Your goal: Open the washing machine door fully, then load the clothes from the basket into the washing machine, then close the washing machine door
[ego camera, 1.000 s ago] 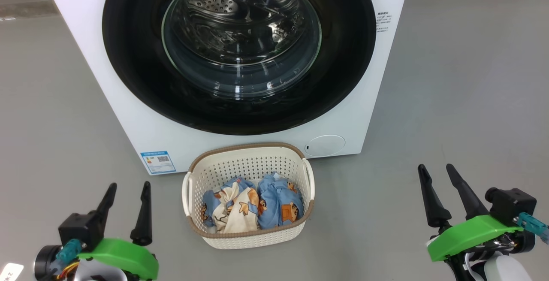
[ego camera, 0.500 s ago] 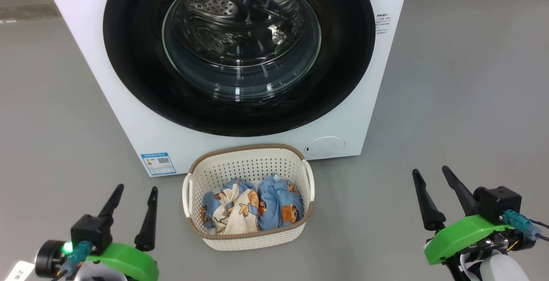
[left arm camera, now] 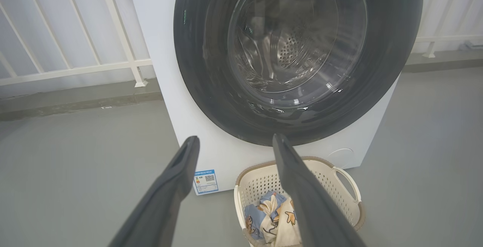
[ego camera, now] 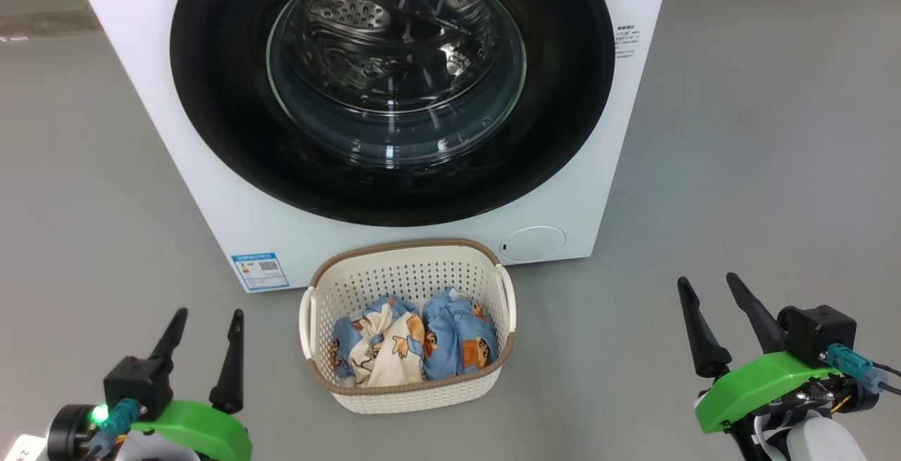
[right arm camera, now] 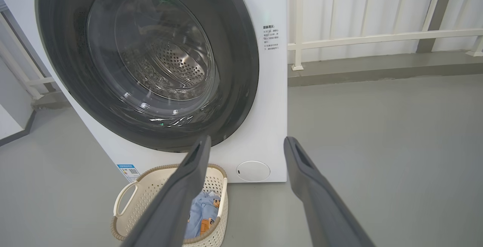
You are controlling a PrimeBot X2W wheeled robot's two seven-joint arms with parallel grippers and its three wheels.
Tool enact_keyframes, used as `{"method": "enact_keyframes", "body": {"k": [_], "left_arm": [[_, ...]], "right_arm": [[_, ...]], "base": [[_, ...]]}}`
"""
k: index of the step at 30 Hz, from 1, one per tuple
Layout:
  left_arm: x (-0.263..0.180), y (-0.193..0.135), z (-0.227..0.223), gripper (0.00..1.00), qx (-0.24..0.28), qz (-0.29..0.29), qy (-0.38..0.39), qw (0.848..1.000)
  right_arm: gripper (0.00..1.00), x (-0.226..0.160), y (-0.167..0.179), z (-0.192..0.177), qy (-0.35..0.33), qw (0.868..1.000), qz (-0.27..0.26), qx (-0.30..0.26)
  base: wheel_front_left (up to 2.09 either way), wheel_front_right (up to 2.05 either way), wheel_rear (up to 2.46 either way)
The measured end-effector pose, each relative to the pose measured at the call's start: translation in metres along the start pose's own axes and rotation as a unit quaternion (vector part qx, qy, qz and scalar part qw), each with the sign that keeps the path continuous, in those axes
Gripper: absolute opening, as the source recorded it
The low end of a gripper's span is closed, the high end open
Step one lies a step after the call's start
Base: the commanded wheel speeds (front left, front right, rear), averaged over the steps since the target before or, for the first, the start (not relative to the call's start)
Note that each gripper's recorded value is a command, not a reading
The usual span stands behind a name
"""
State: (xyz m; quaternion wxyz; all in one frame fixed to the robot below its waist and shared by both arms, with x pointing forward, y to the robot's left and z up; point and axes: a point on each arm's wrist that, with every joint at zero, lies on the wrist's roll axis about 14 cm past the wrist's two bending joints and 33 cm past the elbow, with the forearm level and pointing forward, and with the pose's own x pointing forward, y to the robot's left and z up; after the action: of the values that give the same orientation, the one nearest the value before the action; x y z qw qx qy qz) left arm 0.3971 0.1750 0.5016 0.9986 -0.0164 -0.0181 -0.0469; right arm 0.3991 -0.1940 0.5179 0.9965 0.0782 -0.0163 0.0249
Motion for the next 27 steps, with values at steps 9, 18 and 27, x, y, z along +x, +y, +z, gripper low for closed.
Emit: {"method": "enact_keyframes", "body": {"k": [9, 18, 27], "left_arm": [[-0.0006, 0.0048, 0.0012, 1.0, -0.006, 0.014, -0.002, 1.0], [0.0006, 0.0059, 0.001, 1.0, -0.006, 0.014, -0.001, 1.0], [0.0008, 0.0083, -0.005, 1.0, -0.009, 0.018, 0.008, 1.0]], "right_arm": [[1.0, -0.0005, -0.0003, 0.0027, -0.004, 1.0, -0.001, 0.001], [1.0, -0.0004, -0.0005, 0.0031, -0.005, 1.0, -0.003, 0.004], [1.0, -0.0003, -0.0054, 0.0014, -0.004, 1.0, -0.012, 0.009]], "base": [[0.0, 0.0, 0.0], [0.0, 0.0, 0.0], [0.01, 0.01, -0.01]]}}
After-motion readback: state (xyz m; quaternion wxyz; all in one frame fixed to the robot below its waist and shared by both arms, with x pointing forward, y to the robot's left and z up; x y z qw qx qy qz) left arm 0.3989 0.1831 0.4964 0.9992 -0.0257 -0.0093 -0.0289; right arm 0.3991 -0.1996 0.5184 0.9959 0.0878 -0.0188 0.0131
